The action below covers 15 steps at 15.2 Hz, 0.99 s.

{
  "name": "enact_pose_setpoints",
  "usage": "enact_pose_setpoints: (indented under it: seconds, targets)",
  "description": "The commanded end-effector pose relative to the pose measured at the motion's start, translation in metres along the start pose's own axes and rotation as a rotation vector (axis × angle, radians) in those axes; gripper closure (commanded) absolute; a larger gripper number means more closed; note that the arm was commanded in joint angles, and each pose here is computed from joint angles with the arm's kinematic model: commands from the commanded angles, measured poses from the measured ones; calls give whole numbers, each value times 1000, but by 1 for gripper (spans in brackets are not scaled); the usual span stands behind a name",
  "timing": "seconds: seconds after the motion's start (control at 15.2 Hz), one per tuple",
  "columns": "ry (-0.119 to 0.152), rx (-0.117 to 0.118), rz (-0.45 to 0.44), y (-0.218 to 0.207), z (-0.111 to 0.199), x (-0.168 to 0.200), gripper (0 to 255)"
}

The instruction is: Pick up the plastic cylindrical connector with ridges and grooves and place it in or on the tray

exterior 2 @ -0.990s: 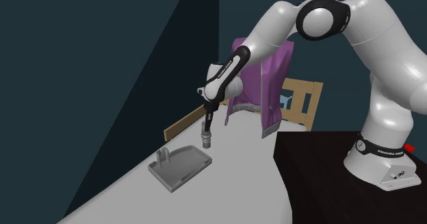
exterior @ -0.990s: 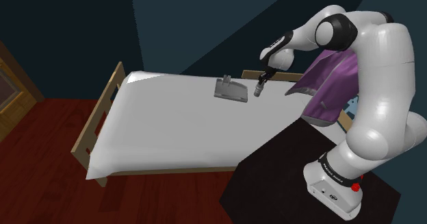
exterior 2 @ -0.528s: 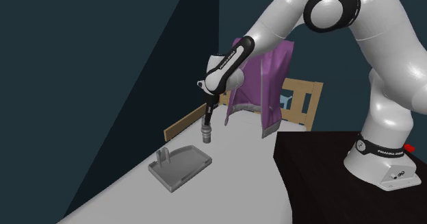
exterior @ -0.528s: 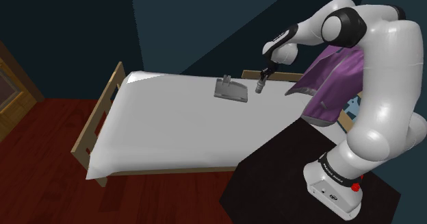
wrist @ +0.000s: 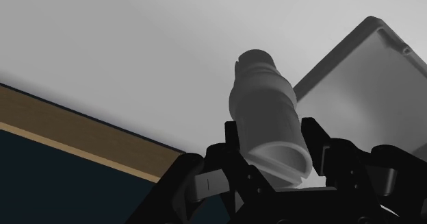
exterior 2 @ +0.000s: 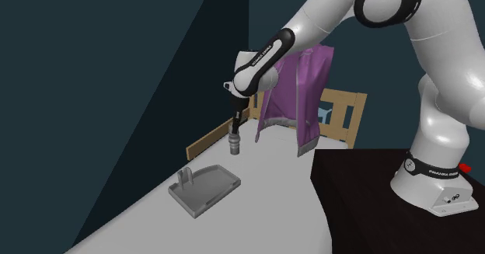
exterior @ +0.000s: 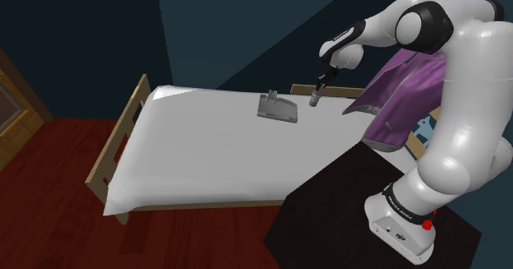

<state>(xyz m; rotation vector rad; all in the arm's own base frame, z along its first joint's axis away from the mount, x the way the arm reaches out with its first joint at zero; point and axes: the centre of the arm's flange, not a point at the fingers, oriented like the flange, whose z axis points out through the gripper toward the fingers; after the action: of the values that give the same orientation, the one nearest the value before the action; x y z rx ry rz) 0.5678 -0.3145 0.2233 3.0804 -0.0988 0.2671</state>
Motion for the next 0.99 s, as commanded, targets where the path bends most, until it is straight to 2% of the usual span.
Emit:
enact_pose_setpoints:
  seconds: [0.0,0.92]
  targets:
    - [0,0,0,0,-10,2,255]
    - [0,0,0,3,-78,14,255]
